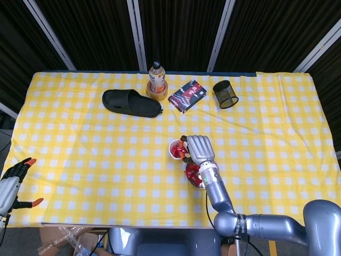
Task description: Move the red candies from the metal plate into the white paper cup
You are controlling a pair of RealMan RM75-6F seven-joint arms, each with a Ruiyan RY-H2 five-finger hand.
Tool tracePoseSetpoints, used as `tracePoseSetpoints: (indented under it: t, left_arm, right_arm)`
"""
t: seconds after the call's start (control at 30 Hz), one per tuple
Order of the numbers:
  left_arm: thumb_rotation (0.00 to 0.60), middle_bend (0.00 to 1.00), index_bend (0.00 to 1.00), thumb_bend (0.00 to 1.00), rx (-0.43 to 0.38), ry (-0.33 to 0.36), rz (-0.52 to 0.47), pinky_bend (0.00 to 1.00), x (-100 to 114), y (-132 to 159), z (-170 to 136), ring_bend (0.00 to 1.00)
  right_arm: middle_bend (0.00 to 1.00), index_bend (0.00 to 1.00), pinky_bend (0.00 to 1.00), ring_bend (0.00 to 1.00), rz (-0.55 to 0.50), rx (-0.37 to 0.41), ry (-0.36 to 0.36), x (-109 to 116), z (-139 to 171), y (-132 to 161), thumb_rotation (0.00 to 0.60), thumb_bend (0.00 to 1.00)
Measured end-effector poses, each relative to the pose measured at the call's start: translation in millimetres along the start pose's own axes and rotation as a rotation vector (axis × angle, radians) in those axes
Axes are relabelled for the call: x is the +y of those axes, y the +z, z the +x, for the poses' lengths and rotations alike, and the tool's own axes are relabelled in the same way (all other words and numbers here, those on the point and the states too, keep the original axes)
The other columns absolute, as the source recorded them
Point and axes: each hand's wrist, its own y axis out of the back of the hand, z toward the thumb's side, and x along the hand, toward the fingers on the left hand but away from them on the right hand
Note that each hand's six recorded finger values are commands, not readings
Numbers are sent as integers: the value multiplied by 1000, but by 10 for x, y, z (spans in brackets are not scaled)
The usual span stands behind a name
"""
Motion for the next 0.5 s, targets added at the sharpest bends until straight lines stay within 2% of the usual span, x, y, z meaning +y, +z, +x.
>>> tracePoseSetpoints:
  t: [0.2,0.5]
  left_arm:
    - [600,0,0,46,-1,-1,3,0,-3,3,-1,0]
    - [600,0,0,46,-2,6,5,0,4,6,-5,0]
  right_arm:
    - [929,427,845,899,9,-2,2,-17,12,-18,600,466]
    - [929,424,841,899,4,26,-7,32,149,17,600,466]
